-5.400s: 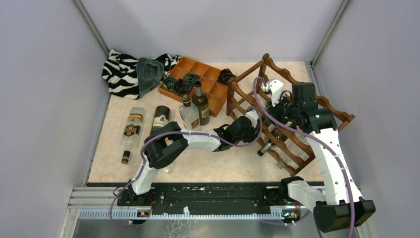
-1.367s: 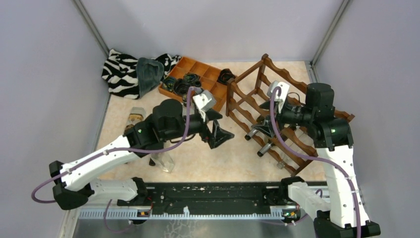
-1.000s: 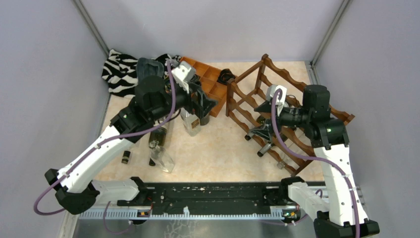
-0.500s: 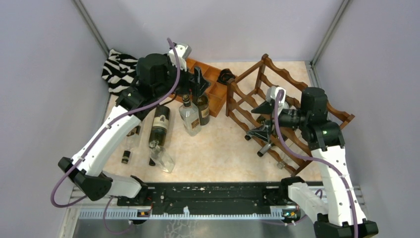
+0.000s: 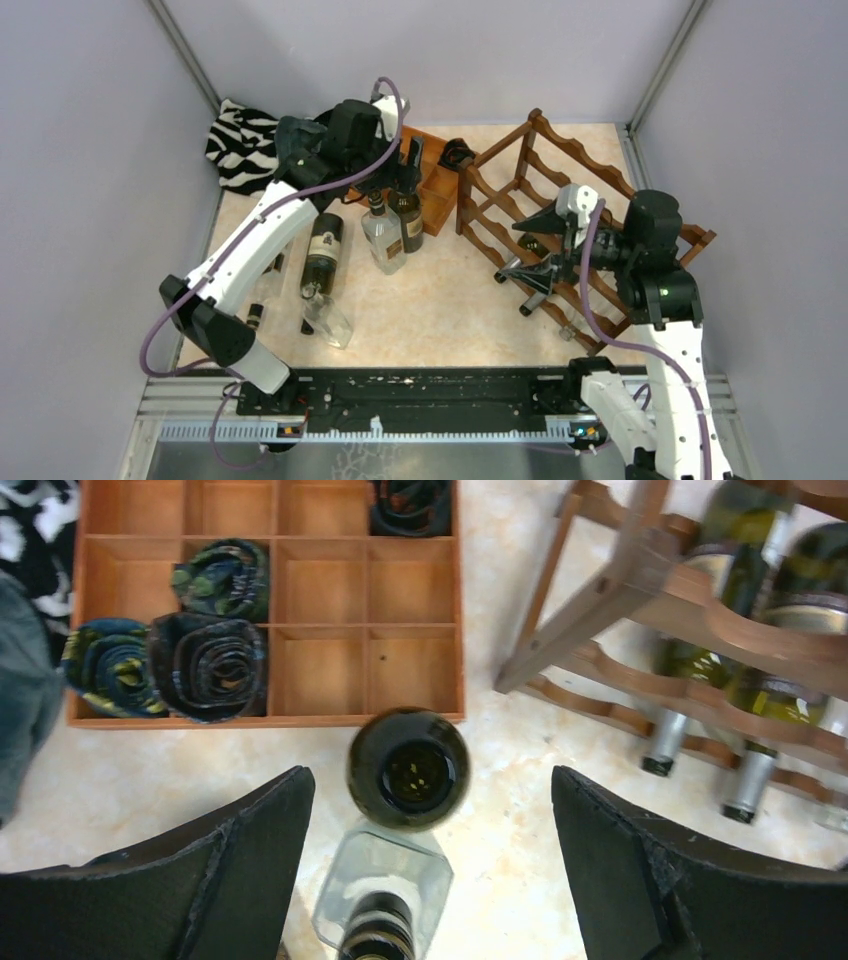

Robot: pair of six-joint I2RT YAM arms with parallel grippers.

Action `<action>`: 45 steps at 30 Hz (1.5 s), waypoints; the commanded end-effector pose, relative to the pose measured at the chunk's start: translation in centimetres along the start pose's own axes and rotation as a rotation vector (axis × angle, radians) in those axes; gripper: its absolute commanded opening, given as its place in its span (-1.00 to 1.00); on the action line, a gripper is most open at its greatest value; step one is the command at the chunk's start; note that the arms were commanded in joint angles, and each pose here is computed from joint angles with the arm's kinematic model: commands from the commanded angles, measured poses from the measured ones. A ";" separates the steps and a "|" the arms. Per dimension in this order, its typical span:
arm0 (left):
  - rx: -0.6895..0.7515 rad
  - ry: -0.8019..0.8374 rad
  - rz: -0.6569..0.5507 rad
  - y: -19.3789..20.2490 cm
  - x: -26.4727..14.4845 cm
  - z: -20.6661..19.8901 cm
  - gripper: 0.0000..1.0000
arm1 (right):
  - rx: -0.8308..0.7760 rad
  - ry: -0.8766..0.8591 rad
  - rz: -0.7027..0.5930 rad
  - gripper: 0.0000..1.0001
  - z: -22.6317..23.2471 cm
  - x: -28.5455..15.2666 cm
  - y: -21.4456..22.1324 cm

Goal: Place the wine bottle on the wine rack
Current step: Pick up the wine bottle from the center of the board.

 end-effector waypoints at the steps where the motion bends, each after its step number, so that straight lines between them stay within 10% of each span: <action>1: 0.028 -0.163 0.031 -0.9 0.1 1.6 0.86 | -0.049 -0.024 -0.049 0.66 0.6 -0.2 -1.1; 21: 0.085 -0.111 0.175 1.3 4.0 1.2 0.23 | 0.006 0.006 -0.036 0.68 -0.5 0.1 0.8; 33: 0.088 0.094 0.127 0.8 4.7 -0.5 -1.00 | 0.043 0.052 -0.005 0.68 -1.5 -0.1 1.4; 45: 0.102 0.347 -0.031 -1.5 1.3 -2.9 -1.00 | 0.058 0.063 0.008 0.68 -2.0 -0.1 1.6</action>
Point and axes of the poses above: each gripper's point midway between its finger pads, its own x axis out along the fingers, its own z axis along the line the jaws close on, y = z × x, the point moved 9 cm from there along -x, back along the fingers, and after that the axes turned 8 degrees about x, right-handed, at the moved point
